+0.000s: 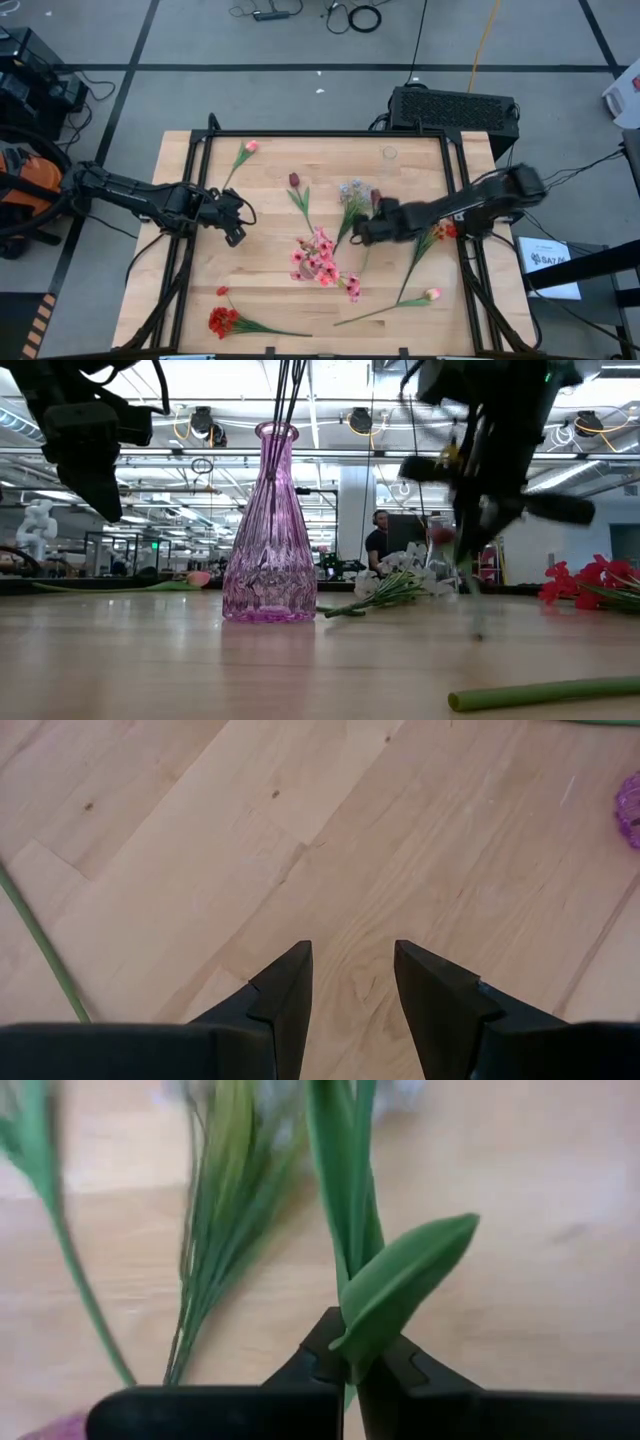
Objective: Sort flowers into vase by color
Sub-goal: Put the bottom dark red flower into the transparent vase
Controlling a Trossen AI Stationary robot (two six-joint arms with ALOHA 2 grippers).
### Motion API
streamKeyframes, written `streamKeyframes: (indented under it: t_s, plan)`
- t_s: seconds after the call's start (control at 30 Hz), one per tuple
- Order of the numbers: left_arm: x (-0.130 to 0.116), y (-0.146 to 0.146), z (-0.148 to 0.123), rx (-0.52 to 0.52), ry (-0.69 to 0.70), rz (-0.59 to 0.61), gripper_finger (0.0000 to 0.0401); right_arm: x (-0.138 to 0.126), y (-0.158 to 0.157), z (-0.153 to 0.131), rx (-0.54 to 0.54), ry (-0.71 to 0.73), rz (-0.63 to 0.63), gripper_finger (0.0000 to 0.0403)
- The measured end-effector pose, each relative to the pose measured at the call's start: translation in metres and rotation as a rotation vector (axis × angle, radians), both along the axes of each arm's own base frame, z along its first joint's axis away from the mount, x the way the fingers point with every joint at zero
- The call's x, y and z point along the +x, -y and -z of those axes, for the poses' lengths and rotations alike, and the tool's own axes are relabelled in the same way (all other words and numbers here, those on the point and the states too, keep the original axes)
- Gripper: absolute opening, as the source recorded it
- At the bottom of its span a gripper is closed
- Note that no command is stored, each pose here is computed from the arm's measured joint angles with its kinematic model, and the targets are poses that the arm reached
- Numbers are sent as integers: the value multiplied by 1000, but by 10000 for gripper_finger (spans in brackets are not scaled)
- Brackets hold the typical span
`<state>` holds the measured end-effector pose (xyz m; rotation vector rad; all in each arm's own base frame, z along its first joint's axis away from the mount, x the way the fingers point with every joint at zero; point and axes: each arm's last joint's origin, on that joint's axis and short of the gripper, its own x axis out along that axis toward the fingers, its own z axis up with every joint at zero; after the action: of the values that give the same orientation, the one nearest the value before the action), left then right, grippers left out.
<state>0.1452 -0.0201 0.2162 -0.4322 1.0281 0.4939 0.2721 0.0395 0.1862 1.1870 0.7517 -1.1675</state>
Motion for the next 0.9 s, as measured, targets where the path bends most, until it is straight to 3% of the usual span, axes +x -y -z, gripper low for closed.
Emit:
streamKeyframes:
  t_s: [0.17,0.33,0.57,0.7,0.9]
  plan:
    - [2,0,-1,13,27,-8,150,-42,32,-56,-199,10,-70,1]
    - [8,-1,-5,67,108,-42,150,-87,55,-106,-524,35,-219,1]
    - [13,-1,-8,93,178,-66,150,-131,75,-153,-882,66,-201,0]
    - [13,-1,-8,90,180,-73,150,-140,86,-168,-1006,11,-243,0]
    - [13,-3,-9,96,205,-154,150,-131,107,-183,-1142,30,-394,0]
